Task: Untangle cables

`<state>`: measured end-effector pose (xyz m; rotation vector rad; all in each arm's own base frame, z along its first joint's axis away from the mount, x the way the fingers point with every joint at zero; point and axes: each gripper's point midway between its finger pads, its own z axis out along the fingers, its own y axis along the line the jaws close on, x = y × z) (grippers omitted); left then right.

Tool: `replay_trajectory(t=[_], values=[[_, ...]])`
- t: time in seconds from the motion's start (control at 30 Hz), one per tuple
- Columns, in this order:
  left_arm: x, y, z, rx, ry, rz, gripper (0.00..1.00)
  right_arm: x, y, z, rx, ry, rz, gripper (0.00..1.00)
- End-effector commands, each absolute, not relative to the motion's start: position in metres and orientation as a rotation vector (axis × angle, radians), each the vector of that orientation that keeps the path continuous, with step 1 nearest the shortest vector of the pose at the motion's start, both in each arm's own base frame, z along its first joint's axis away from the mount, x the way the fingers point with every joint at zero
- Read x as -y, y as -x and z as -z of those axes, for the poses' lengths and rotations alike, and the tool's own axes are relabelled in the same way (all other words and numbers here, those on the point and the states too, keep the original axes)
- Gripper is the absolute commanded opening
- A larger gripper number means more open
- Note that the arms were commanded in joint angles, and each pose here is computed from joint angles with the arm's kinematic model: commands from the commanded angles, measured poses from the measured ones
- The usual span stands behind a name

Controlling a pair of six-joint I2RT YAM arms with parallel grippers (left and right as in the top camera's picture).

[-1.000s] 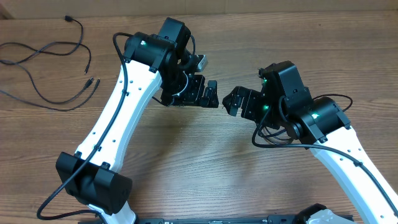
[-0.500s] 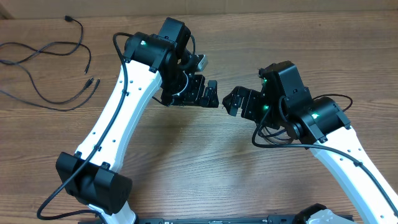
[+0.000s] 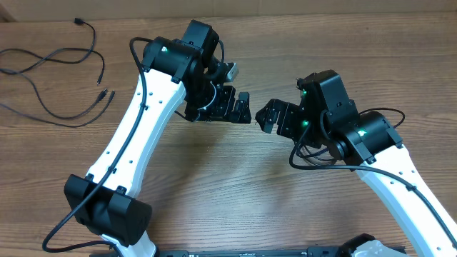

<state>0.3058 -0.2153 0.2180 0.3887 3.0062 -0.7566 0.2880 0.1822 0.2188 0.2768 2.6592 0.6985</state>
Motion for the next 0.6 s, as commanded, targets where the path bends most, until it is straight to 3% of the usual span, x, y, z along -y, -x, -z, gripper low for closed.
replay_trajectory(t=[0.0, 0.57], values=[[0.219, -0.304, -0.214, -3.024, -0.388, 0.756, 1.0, -0.181, -0.292, -0.223, -2.637, -0.279, -0.691, 1.0], [0.231, -0.302, -0.214, -2.998, -0.444, 0.758, 1.0, -0.181, -0.292, -0.223, -2.637, -0.279, -0.691, 1.0]])
